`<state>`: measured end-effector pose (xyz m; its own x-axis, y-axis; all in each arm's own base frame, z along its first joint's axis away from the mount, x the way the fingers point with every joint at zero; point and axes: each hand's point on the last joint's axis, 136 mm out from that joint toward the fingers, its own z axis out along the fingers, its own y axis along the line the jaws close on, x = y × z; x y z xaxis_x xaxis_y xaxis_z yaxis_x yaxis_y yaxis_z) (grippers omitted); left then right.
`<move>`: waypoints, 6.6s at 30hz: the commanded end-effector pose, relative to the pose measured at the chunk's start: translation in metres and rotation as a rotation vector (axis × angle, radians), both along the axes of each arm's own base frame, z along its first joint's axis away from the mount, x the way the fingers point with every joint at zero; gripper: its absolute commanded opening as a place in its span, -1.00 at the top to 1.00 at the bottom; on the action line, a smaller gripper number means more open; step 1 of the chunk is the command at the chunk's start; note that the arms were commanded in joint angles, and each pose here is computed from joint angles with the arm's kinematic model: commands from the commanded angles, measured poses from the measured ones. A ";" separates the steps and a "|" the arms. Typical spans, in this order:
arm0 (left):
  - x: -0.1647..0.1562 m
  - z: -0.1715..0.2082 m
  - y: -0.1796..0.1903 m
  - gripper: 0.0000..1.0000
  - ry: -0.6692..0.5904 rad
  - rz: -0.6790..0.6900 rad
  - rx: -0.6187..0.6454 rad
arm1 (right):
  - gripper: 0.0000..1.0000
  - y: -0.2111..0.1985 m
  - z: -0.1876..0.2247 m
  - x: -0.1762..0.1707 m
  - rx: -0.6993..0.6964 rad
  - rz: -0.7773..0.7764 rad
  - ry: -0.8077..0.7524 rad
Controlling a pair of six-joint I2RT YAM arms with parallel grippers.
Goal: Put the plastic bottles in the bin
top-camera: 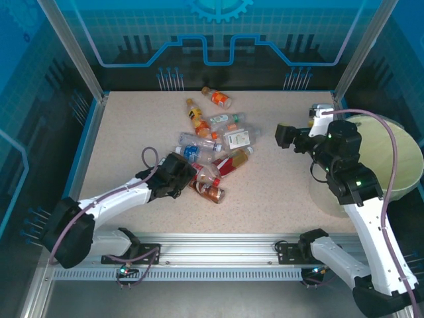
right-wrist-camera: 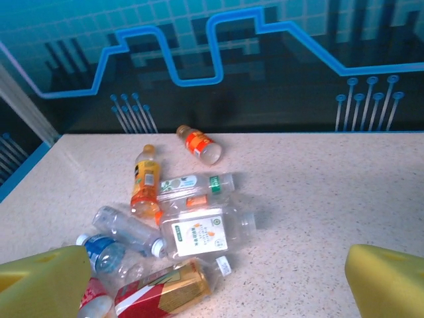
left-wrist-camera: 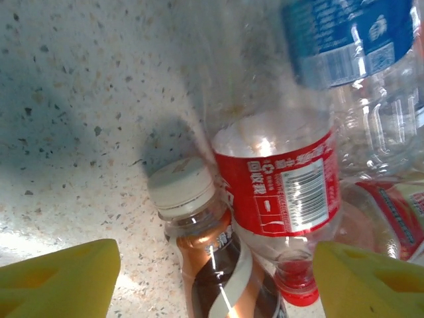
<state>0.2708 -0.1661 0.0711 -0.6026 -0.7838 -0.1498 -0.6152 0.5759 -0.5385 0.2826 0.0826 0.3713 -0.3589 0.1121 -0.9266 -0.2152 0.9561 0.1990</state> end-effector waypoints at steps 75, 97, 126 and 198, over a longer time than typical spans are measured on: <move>0.029 0.307 -0.149 0.31 -1.264 -0.780 -0.182 | -0.99 0.159 -0.031 -0.047 0.194 0.844 0.124; 0.042 0.305 -0.150 0.29 -1.274 -0.719 -0.183 | -0.47 0.200 -0.066 -0.041 0.161 0.918 0.304; 0.069 0.292 -0.100 -0.98 -1.140 -0.536 -0.210 | 0.29 0.097 -0.056 0.001 -0.023 0.489 0.238; 0.053 0.039 0.071 -0.98 -0.141 0.110 -0.003 | -0.70 -0.212 -0.059 -0.041 -0.054 -0.829 0.385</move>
